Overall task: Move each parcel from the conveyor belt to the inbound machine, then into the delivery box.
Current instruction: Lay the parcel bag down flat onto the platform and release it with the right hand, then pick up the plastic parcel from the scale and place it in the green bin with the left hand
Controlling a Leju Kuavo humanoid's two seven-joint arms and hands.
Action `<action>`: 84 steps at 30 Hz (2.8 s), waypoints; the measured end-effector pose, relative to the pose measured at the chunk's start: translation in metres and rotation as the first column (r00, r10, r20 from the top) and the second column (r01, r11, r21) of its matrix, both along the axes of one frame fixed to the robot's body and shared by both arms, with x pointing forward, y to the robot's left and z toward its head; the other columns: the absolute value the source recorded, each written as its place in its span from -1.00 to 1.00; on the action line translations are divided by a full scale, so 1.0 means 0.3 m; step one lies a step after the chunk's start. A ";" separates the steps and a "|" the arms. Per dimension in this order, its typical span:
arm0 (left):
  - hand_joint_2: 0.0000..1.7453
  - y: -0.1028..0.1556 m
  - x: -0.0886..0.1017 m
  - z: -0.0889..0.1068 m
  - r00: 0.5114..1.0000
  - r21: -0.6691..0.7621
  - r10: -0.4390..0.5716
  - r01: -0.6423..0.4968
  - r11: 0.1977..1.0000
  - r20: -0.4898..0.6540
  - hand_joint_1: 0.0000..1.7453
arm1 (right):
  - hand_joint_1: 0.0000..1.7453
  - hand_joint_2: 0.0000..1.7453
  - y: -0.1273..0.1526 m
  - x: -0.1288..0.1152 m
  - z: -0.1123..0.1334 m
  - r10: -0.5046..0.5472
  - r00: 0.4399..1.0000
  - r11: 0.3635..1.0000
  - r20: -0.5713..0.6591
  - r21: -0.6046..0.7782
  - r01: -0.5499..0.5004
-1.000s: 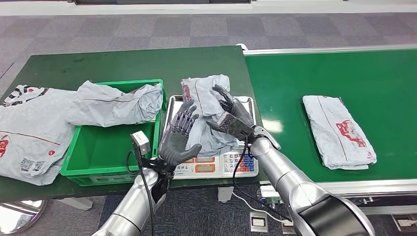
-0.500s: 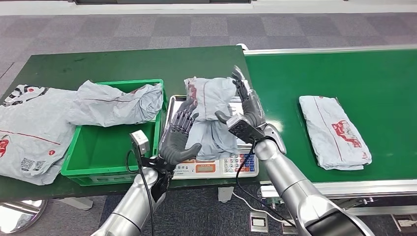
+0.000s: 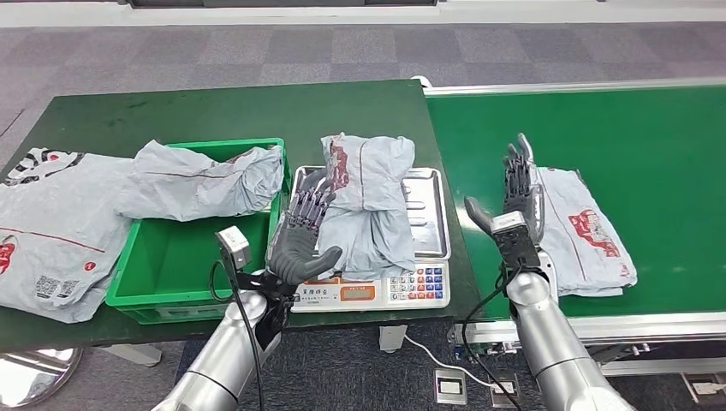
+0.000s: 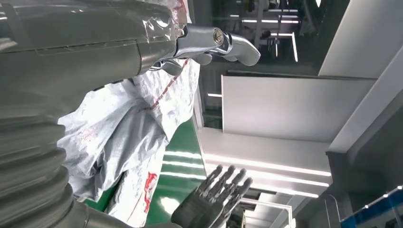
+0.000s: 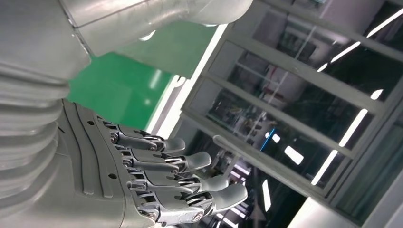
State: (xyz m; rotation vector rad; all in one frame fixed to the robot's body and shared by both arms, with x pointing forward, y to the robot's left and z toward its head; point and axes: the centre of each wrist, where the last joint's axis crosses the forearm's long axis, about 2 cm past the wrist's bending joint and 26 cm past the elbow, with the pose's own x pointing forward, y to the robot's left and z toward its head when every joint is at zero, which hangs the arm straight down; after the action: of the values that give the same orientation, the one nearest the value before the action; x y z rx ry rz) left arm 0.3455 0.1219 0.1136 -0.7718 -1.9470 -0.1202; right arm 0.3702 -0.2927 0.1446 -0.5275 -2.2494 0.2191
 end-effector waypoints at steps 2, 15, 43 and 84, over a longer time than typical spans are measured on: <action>1.00 0.003 0.000 -0.001 1.000 0.001 0.007 -0.007 1.000 -0.001 -1.00 | -1.00 1.00 -0.022 -0.022 -0.019 -0.030 0.999 1.000 -0.015 0.001 0.030; 1.00 0.024 0.099 0.107 0.989 0.114 0.091 -0.105 0.988 0.120 -1.00 | -1.00 1.00 -0.069 -0.216 -0.244 -0.079 0.974 0.994 -0.213 0.062 0.095; 1.00 -0.223 0.153 0.190 0.973 0.812 0.066 0.146 0.565 -0.221 -1.00 | -1.00 1.00 0.019 -0.221 -0.315 -0.165 0.940 0.959 -0.300 0.175 0.224; 1.00 -0.086 0.212 0.173 0.941 0.903 0.257 -0.295 0.312 0.219 1.00 | -1.00 1.00 -0.002 -0.246 -0.340 -0.197 0.927 0.956 -0.318 0.146 0.253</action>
State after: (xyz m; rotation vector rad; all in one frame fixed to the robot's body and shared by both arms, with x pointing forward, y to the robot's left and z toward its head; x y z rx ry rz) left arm 0.4092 0.0960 0.1655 0.3733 -1.6067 -0.9642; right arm 0.2964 -0.2932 0.0424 -0.6047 -1.8715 -0.0279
